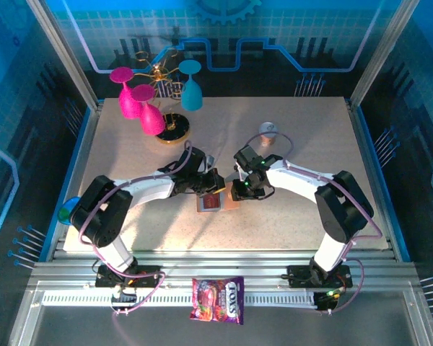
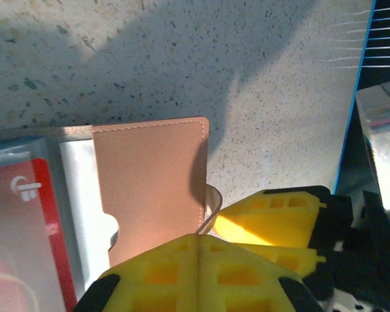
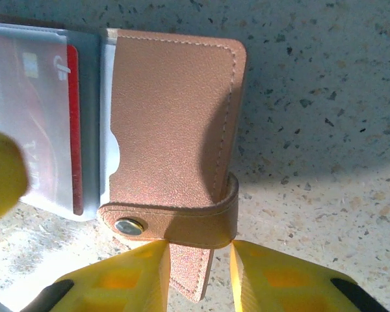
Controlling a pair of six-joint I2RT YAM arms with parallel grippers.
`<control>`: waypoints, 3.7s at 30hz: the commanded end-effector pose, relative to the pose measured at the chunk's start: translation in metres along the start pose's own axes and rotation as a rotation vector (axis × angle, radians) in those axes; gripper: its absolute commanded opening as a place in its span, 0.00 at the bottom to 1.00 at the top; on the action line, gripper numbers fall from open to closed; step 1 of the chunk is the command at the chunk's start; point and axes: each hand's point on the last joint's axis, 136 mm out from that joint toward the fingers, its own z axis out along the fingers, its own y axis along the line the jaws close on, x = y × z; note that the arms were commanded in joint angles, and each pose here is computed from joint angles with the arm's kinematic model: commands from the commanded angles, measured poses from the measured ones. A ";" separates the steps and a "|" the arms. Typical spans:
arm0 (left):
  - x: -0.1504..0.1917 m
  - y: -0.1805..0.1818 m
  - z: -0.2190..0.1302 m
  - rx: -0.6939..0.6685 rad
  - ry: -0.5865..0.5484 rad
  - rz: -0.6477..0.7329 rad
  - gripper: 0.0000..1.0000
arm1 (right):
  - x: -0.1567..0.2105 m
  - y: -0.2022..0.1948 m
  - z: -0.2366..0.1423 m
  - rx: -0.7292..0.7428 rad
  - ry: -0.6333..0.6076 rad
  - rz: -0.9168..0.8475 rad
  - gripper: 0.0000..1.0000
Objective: Take the credit cards out of the card holder
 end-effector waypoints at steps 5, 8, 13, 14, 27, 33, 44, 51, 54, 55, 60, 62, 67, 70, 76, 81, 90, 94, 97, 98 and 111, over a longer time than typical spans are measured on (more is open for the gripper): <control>0.016 0.035 -0.012 -0.157 0.024 0.030 0.01 | 0.013 -0.013 0.017 0.067 0.040 0.002 0.32; 0.020 0.046 -0.011 -0.184 0.036 0.020 0.01 | 0.015 -0.018 0.023 0.084 0.051 0.007 0.32; 0.026 0.064 -0.009 -0.233 0.053 0.006 0.01 | 0.021 -0.024 0.030 0.113 0.070 0.019 0.33; 0.027 0.068 -0.010 -0.246 0.055 0.004 0.01 | 0.021 -0.025 0.029 0.114 0.071 0.020 0.33; 0.027 0.080 -0.012 -0.279 0.055 0.007 0.01 | -0.002 0.010 -0.030 0.001 -0.051 0.010 0.37; 0.028 0.082 -0.013 -0.280 0.050 0.006 0.01 | -0.016 0.046 -0.055 -0.155 -0.101 -0.008 0.38; 0.026 0.080 -0.015 -0.264 0.035 -0.006 0.01 | -0.025 0.102 -0.033 -0.351 -0.035 -0.019 0.33; 0.025 0.079 -0.017 -0.237 0.018 -0.034 0.01 | -0.024 0.086 -0.002 -0.248 0.006 -0.011 0.30; 0.023 0.076 -0.019 -0.229 0.011 -0.034 0.01 | -0.022 0.068 0.003 -0.146 0.010 -0.024 0.30; 0.023 0.075 -0.020 -0.227 0.008 -0.032 0.01 | -0.022 0.061 0.003 -0.106 0.008 -0.031 0.30; 0.020 0.074 -0.022 -0.230 0.000 -0.034 0.01 | -0.024 0.033 -0.004 0.060 -0.003 -0.072 0.29; 0.019 0.073 -0.022 -0.232 -0.003 -0.031 0.01 | -0.024 0.026 -0.007 0.099 -0.004 -0.084 0.29; 0.016 0.071 -0.022 -0.241 -0.004 -0.026 0.01 | -0.022 0.014 -0.011 0.159 -0.009 -0.098 0.27; 0.016 0.071 -0.023 -0.245 -0.006 -0.024 0.01 | -0.023 0.005 -0.015 0.210 -0.014 -0.113 0.27; 0.015 0.072 -0.022 -0.256 -0.002 -0.021 0.01 | -0.024 -0.012 -0.020 0.294 -0.015 -0.137 0.27; 0.016 0.073 -0.023 -0.259 0.000 -0.022 0.01 | -0.023 -0.023 -0.020 0.311 -0.013 -0.123 0.26; 0.015 0.074 -0.023 -0.264 0.000 -0.022 0.01 | -0.020 -0.045 -0.010 0.300 0.002 -0.069 0.31; 0.015 0.073 -0.024 -0.265 0.000 -0.023 0.01 | -0.017 -0.053 -0.001 0.315 0.018 -0.063 0.35; 0.015 0.073 -0.024 -0.267 -0.002 -0.022 0.01 | -0.013 -0.060 0.007 0.341 0.034 -0.066 0.38; 0.015 0.073 -0.024 -0.266 -0.002 -0.022 0.01 | -0.012 -0.064 0.010 0.356 0.044 -0.067 0.38; 0.014 0.072 -0.025 -0.265 -0.007 -0.019 0.01 | -0.011 -0.065 0.003 0.388 0.058 -0.081 0.42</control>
